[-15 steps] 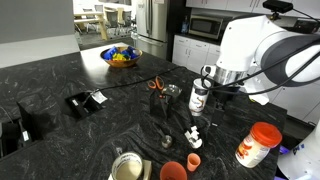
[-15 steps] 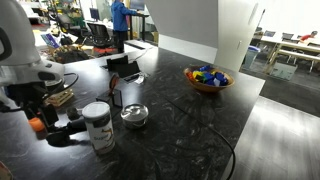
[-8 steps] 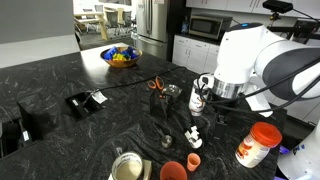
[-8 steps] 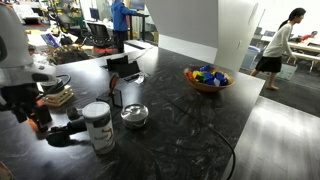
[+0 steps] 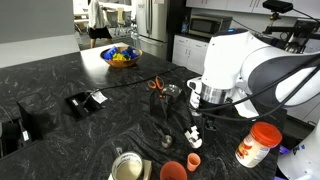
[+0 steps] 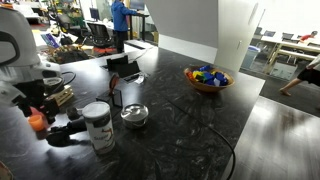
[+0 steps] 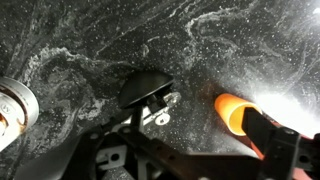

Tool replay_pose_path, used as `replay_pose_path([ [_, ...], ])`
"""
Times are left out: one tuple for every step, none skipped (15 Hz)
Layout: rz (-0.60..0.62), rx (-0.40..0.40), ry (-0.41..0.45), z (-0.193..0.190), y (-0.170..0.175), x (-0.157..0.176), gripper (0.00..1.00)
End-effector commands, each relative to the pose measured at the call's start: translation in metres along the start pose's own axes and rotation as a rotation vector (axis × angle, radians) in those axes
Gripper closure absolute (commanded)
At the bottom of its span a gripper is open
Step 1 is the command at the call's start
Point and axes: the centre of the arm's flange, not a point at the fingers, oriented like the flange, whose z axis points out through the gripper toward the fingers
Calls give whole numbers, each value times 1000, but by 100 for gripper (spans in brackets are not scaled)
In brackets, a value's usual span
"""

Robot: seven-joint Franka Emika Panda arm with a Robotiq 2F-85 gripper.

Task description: Pick up the little orange cup and place it inside the bigger cup

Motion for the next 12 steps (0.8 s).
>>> replay_pose_path([
  [-65,33,12,4,-5,17,0],
  [-81,42,12,6,-7,20,0],
  [-93,48,10,7,-8,22,0],
  [-105,60,6,9,-10,23,0],
  [-115,69,4,10,-11,25,0],
  [-128,80,2,11,-13,26,0],
  [-141,93,-1,12,-15,26,0],
  [-155,101,-3,13,-17,26,0],
  [-171,114,-3,15,-19,26,0],
  [-184,121,-7,17,-21,26,0],
  [-197,127,-10,20,-23,26,0],
  [-210,125,-13,22,-25,26,0],
])
